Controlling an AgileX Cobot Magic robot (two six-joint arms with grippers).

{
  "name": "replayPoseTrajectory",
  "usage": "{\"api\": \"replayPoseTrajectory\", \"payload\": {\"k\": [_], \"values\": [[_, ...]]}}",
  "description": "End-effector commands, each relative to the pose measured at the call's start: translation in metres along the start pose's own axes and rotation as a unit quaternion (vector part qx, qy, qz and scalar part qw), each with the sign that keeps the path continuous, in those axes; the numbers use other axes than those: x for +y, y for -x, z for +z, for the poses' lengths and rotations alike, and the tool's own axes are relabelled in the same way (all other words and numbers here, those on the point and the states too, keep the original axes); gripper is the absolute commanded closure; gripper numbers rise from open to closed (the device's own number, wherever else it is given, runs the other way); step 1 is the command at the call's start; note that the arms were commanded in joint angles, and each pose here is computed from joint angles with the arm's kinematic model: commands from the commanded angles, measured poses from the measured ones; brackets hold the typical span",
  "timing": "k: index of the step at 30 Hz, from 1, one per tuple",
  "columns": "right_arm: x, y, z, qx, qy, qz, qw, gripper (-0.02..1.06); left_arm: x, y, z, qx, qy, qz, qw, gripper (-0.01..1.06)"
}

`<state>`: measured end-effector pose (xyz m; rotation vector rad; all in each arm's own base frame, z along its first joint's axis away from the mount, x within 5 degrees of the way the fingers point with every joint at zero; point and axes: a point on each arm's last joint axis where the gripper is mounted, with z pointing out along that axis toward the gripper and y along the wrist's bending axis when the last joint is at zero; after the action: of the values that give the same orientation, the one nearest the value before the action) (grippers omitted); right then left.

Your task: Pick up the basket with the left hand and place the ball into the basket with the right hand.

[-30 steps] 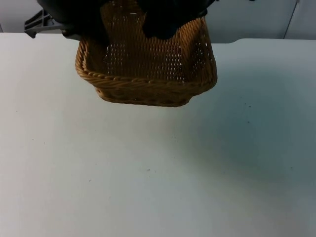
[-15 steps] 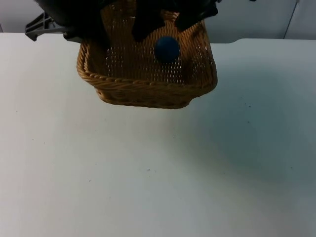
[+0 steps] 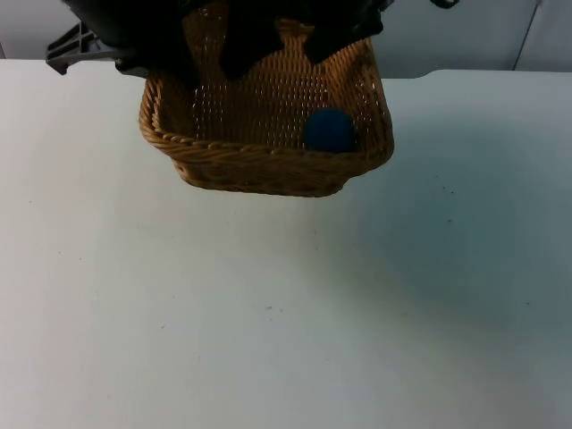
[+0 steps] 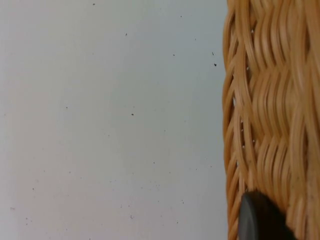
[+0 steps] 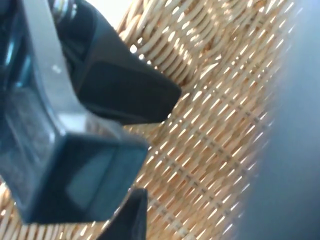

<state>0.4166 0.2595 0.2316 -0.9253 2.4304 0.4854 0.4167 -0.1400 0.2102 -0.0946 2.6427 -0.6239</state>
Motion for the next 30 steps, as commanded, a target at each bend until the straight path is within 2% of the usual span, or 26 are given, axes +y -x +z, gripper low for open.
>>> {"api": "replayPoseTrajectory", "payload": {"k": [1, 10, 13, 15, 19, 21, 27, 30], "values": [[0.004, 0.0, -0.001, 0.004, 0.006, -0.002, 1.0, -0.01, -0.002, 0.004, -0.005, -0.015, -0.01, -0.012, 1.0, 1.05], [0.006, 0.007, -0.023, -0.017, -0.004, 0.002, 0.9999, 0.0, -0.002, 0.004, -0.005, -0.014, -0.009, -0.011, 1.0, 1.05], [-0.001, 0.01, -0.038, -0.027, -0.024, 0.008, 0.9993, 0.0, -0.002, 0.003, -0.005, -0.013, -0.009, -0.011, 1.0, 1.05], [-0.021, 0.009, -0.06, -0.036, -0.042, 0.036, 0.9978, 0.0, -0.002, 0.003, -0.005, -0.013, -0.009, -0.011, 1.0, 1.05], [-0.037, 0.009, -0.099, -0.052, -0.054, 0.061, 0.9953, 0.0, -0.001, 0.003, -0.005, -0.013, -0.008, -0.01, 1.0, 1.05], [-0.039, 0.009, -0.125, -0.063, -0.065, 0.057, 0.9942, 0.0, -0.001, 0.003, -0.005, -0.013, -0.008, -0.01, 1.0, 1.05], [-0.042, 0.004, -0.16, -0.063, -0.09, 0.054, 0.9925, 0.0, -0.001, 0.003, -0.005, -0.013, -0.008, -0.01, 1.0, 1.05], [-0.057, 0.0, -0.172, -0.068, -0.107, 0.068, 0.9897, 0.0, -0.001, 0.003, -0.005, -0.012, -0.008, -0.01, 1.0, 1.05]]}}
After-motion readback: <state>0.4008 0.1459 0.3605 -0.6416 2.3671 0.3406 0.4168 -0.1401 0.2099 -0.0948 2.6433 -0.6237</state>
